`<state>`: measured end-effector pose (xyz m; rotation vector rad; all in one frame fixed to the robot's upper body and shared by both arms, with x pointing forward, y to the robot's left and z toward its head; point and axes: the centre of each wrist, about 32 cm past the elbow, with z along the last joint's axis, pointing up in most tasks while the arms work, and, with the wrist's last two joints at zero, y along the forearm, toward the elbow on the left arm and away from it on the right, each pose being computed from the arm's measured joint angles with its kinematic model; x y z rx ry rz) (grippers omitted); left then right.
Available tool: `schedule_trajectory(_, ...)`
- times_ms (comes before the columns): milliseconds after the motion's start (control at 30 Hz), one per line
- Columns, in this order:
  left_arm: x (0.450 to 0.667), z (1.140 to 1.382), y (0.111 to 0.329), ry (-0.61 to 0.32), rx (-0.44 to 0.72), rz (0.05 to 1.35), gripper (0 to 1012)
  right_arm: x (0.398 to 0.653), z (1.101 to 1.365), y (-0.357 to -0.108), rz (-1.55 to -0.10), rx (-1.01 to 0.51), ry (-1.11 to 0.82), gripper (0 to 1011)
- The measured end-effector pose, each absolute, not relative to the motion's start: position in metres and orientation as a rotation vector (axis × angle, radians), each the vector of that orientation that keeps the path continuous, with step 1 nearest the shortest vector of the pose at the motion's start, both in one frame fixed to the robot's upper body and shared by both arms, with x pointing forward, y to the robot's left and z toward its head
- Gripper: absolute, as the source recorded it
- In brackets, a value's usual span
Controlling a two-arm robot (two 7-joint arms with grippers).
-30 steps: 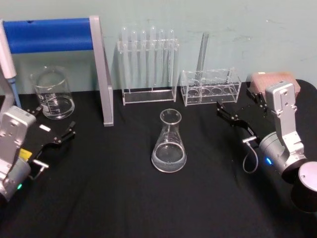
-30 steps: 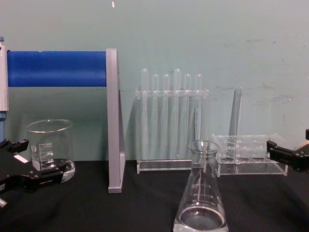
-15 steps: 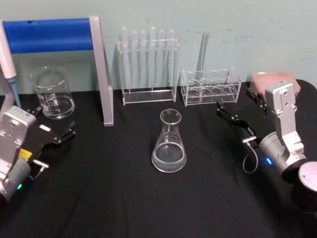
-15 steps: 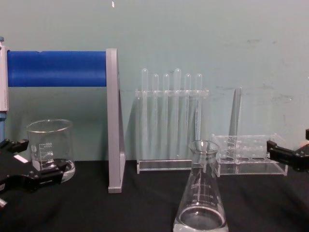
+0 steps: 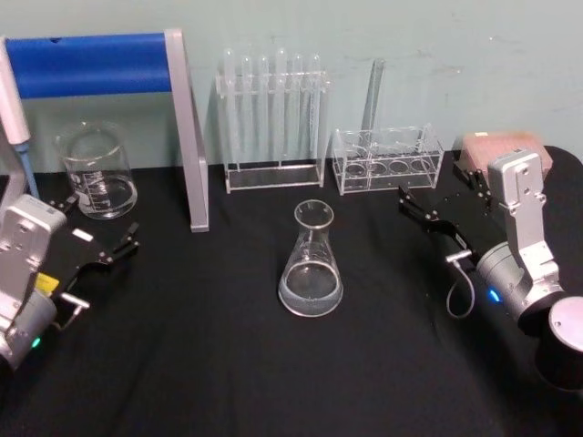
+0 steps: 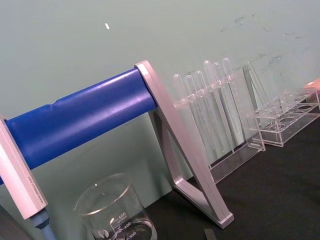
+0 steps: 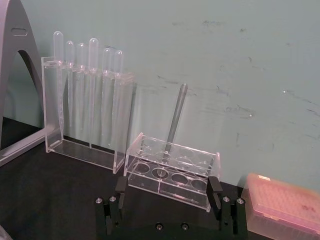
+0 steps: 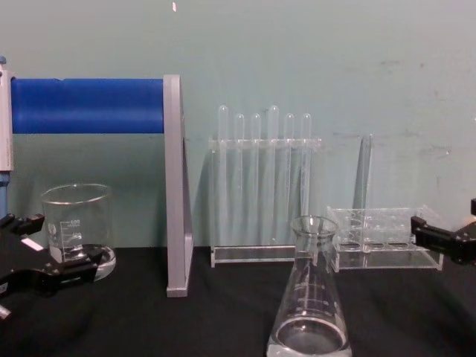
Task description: Grasp the erlenmeyer flask with one hand, shake it three times, then place it back.
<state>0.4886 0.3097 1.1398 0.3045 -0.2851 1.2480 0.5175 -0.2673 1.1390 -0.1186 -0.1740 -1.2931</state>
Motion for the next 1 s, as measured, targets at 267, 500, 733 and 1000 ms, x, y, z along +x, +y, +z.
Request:
schedule_trajectory(267,0.4886,1.1398,0.3097,-0.285,0.304,1.248,1001,0.5175,1.1390,-0.2673,-1.293,-0.119,-0.174,1000)
schedule_trajectory(500,0.4886,1.1398,0.3097,-0.285,0.305,1.248,1001,0.5175,1.1390,-0.2673,-1.293,-0.119,-0.174,1000)
schedule_trajectory(733,0.4886,1.1398,0.3097,-0.285,0.304,1.248,1001,0.5175,1.1390,-0.2673,-1.293,-0.119,-0.174,1000)
schedule_trajectory(1000,0.4886,1.1398,0.3097,-0.285,0.304,1.248,1001,0.5175,1.1390,-0.2673,-1.293,-0.119,-0.174,1000)
